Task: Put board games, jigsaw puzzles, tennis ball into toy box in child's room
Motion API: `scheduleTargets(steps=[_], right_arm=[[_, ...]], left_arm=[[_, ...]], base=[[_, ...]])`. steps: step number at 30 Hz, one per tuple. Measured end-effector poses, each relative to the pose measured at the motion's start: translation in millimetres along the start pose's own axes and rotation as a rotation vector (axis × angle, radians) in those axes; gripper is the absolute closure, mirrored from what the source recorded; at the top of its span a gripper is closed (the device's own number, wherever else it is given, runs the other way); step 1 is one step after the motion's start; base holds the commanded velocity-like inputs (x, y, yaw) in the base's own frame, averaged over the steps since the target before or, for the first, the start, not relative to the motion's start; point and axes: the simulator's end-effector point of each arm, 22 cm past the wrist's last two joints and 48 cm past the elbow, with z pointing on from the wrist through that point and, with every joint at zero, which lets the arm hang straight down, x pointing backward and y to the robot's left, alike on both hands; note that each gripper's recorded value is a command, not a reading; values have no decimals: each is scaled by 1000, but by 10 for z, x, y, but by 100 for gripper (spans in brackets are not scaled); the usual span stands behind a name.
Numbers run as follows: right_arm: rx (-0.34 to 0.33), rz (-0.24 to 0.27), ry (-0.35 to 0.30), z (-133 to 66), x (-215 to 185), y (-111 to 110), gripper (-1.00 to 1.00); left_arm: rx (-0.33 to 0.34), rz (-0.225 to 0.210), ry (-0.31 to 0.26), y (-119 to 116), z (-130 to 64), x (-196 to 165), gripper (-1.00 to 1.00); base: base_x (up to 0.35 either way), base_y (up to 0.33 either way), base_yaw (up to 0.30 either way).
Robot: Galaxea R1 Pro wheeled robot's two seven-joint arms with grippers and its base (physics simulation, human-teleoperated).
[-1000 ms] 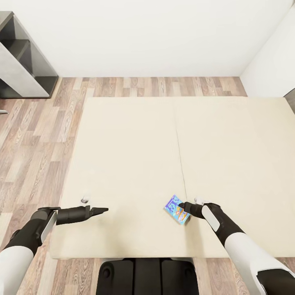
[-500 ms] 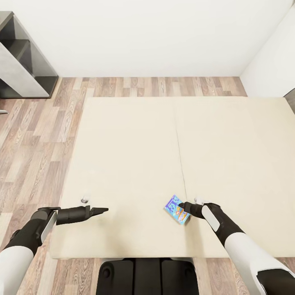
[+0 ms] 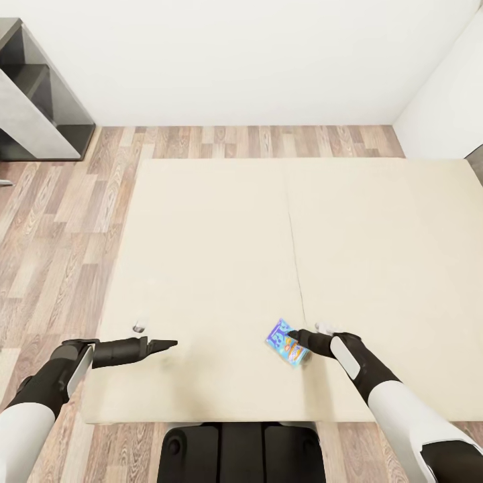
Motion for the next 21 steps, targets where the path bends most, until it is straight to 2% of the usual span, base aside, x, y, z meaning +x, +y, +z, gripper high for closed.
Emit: scheduleTargets(steps=[3, 6, 21], right_arm=[[-35, -2, 0, -2, -1, 75, -100], [-43, -3, 0, -2, 1, 92, -100], [-46, -3, 2, 2, 9, 103, -100]], left_arm=[[0, 0, 0, 0, 0, 0, -100], [-1, 0, 0, 1, 0, 0, -100], [1, 0, 0, -3, 7, 1, -100]], base=[[0, 0, 0], [0, 0, 0], [0, 0, 0]])
